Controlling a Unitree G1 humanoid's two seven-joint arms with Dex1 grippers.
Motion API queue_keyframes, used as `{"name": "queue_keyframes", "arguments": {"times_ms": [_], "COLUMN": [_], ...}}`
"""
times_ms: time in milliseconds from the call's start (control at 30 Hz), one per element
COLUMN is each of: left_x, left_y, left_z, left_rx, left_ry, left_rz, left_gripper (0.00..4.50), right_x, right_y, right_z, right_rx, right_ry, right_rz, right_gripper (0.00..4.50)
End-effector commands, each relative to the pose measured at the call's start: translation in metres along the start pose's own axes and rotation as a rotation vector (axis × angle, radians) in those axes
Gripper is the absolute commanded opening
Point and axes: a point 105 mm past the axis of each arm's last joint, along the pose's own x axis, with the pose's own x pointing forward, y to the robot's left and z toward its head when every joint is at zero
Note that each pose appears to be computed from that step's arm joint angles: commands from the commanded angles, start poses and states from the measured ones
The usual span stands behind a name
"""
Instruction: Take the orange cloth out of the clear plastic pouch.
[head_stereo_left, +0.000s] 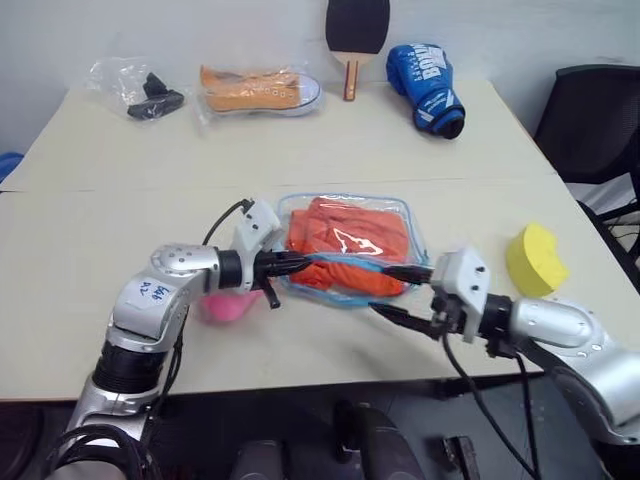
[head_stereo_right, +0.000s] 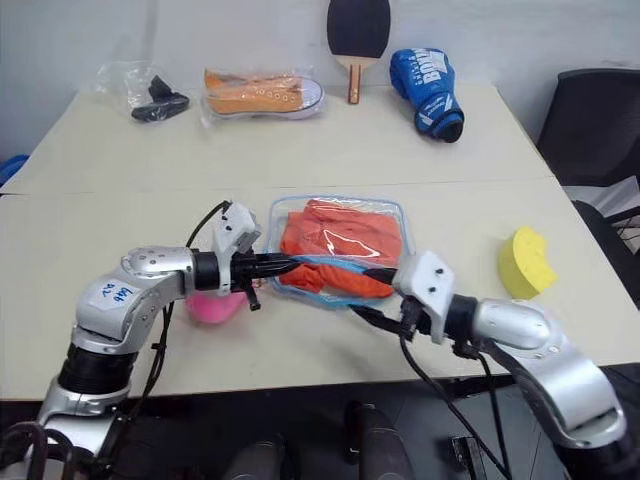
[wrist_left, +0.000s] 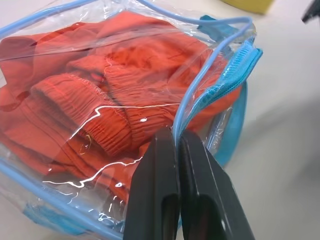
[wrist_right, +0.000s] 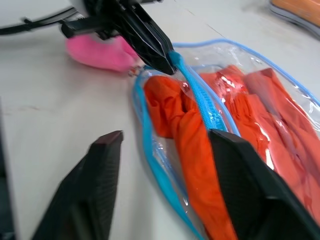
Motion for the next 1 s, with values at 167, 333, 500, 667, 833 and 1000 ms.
{"name": "queue_keyframes", "arguments": {"times_ms": [167, 333, 500, 667, 833, 1000], "left_x": [0.009, 0.013, 0.017, 0.019, 0.02, 0.02], "left_y": [-0.007, -0.008, -0.013, -0.017, -0.02, -0.019], "left_z": [0.022, 0.026, 0.031, 0.032, 0.033, 0.035], "left_rx": [0.008, 0.031, 0.044, 0.056, 0.053, 0.05], "left_ry": [-0.069, -0.07, -0.082, -0.081, -0.086, -0.091], "left_rz": [0.041, 0.039, 0.023, 0.01, 0.002, 0.006], "left_gripper": [0.0, 0.0, 0.0, 0.0, 0.0, 0.0], "right_x": [0.022, 0.033, 0.043, 0.052, 0.054, 0.056], "right_y": [-0.02, -0.023, -0.031, -0.037, -0.046, -0.05], "right_z": [-0.011, -0.025, -0.031, -0.033, -0.039, -0.052], "right_rx": [-0.116, -0.159, -0.227, -0.22, -0.231, -0.28], "right_ry": [0.058, 0.103, 0.129, 0.121, 0.139, 0.197], "right_rz": [-0.131, -0.169, -0.235, -0.266, -0.307, -0.323], "right_gripper": [1.9, 2.31, 3.86, 3.86, 3.86, 3.86]}}
